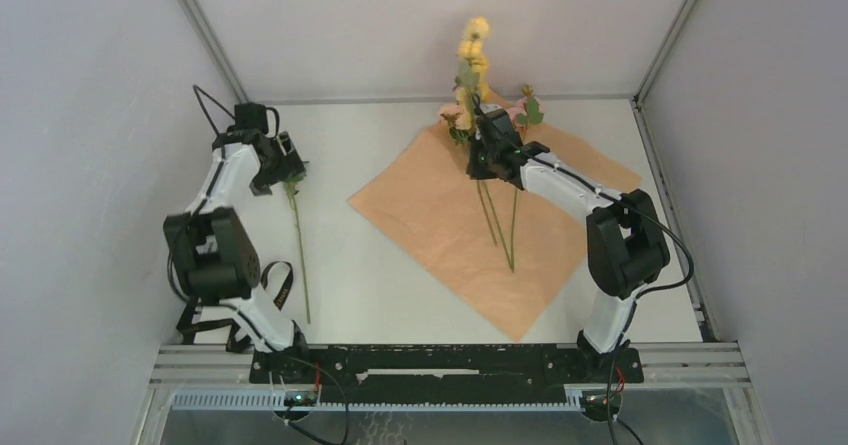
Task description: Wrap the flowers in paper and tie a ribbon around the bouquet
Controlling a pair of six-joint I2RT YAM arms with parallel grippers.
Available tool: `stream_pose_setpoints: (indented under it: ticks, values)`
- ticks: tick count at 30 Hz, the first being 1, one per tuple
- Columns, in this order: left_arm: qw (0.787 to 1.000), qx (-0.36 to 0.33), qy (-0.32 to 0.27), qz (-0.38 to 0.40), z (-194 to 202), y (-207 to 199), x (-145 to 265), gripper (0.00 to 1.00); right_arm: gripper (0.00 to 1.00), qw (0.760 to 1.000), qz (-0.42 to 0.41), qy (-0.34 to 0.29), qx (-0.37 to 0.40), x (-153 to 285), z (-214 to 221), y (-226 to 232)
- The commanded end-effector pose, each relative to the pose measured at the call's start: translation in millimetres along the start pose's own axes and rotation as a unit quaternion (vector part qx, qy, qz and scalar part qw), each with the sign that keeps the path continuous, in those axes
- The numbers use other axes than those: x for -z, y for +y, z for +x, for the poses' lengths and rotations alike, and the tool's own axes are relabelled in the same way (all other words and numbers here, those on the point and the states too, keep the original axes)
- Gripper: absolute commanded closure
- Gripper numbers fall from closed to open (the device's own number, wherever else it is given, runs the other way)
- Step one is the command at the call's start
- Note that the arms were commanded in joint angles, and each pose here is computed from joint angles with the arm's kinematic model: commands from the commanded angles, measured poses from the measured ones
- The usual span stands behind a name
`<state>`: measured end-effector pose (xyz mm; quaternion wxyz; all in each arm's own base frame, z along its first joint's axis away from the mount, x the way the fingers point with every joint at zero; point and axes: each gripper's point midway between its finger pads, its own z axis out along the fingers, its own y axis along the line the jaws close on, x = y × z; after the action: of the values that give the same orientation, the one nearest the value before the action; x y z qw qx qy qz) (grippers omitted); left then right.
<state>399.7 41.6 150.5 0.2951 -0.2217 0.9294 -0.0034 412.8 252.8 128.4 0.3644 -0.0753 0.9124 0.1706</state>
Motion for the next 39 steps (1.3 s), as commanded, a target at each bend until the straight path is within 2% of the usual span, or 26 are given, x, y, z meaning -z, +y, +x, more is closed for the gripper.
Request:
stream_pose_setpoints:
  ticks: [1, 6, 10, 15, 18, 19, 21, 22, 27, 30, 33, 35, 37, 39]
  values:
    - [0.995, -0.036, 0.07, -0.055, 30.9, 29.9, -37.1, 0.18, 0.94, 0.988, 0.133, 0.067, 0.044, -2.4, 35.0, -66.6]
    - [0.987, -0.058, 0.13, -0.072, 55.8, 37.0, -76.6, 0.23, 0.61, 0.979, 0.183, 0.086, 0.016, -0.8, 43.5, -99.3]
    - [0.982, -0.061, 0.164, -0.07, 71.5, 37.0, -95.6, 0.32, 0.49, 0.975, 0.2, 0.093, 0.028, 4.3, 45.7, -107.1]
    - [0.978, -0.061, 0.189, -0.063, 80.8, 34.6, -105.8, 0.54, 0.47, 0.976, 0.194, 0.093, 0.03, 15.2, 42.8, -102.9]
    - [0.977, -0.066, 0.196, -0.049, 84.3, 31.5, -105.0, 0.62, 0.47, 0.981, 0.176, 0.081, 0.026, 23.9, 34.7, -92.7]
    - [0.978, -0.068, 0.193, -0.045, 82.9, 30.9, -103.5, 0.7, 0.47, 0.982, 0.169, 0.077, 0.026, 26.8, 32.0, -88.5]
    - [0.982, -0.069, 0.174, -0.035, 70.6, 29.4, -93.8, 0.97, 0.47, 0.985, 0.154, 0.067, 0.026, 33.9, 25.7, -80.1]
    - [0.984, -0.064, 0.161, -0.034, 62.4, 30.7, -88.2, 1.0, 0.46, 0.987, 0.146, 0.061, 0.027, 37.6, 22.2, -75.5]
    - [0.996, -0.031, 0.08, -0.017, 14.3, 36.4, -43.5, 1.0, 0.46, 0.995, 0.092, 0.022, 0.039, 60.0, 3.8, -45.8]
    - [0.998, -0.006, 0.032, 0.055, -6.8, 10.5, 0.0, 1.0, 0.46, 0.999, 0.02, 0.0, 0.047, 73.3, -5.0, -12.3]
    - [0.982, 0.02, 0.002, 0.189, -14.6, -41.5, 50.8, 1.0, 0.4, 0.99, -0.128, -0.025, 0.056, 90.2, -10.3, 54.0]
    - [0.962, 0.031, 0.0, 0.272, -9.8, -78.7, 84.5, 1.0, 0.3, 0.967, -0.242, -0.04, 0.062, 105.9, -12.7, 106.1]
    - [0.944, 0.018, 0.01, 0.33, 3.7, -112.8, 107.1, 1.0, 0.11, 0.944, -0.322, -0.051, 0.058, 117.4, -14.7, 151.0]
    - [0.928, 0.01, 0.024, 0.37, 18.3, -141.1, 121.8, 1.0, 0.02, 0.919, -0.385, -0.067, 0.054, 123.6, -16.7, 190.3]
